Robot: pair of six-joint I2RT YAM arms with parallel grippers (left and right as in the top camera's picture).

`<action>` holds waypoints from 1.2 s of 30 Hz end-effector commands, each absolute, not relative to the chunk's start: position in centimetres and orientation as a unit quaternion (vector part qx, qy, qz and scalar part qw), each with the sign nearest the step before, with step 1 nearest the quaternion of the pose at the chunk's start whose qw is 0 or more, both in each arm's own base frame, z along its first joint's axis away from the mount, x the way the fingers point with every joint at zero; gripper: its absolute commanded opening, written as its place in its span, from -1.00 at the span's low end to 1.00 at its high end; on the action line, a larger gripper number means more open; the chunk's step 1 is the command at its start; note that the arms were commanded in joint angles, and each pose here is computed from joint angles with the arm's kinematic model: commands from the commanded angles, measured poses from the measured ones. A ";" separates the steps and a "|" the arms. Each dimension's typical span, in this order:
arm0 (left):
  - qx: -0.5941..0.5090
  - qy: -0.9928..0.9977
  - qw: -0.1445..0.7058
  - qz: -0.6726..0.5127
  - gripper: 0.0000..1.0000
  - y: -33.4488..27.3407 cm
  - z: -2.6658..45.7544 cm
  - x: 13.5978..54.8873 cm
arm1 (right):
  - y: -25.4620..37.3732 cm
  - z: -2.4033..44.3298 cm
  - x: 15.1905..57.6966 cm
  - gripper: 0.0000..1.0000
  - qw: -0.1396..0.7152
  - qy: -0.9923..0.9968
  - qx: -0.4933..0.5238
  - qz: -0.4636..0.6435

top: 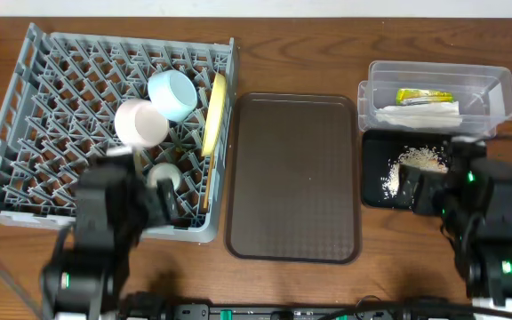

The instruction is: Sort waste into correct bins and load items into the dishwasher

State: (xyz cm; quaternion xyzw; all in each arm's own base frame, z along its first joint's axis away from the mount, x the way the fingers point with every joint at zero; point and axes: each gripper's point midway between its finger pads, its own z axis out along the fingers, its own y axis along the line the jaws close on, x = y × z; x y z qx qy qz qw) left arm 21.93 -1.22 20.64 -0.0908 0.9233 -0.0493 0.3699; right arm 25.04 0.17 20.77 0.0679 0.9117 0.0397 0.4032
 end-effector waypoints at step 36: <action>-0.085 0.906 0.413 -0.050 0.89 -0.9 21.0 20.2 | 2.0 19.7 21.4 0.99 0.378 0.925 0.022 0.037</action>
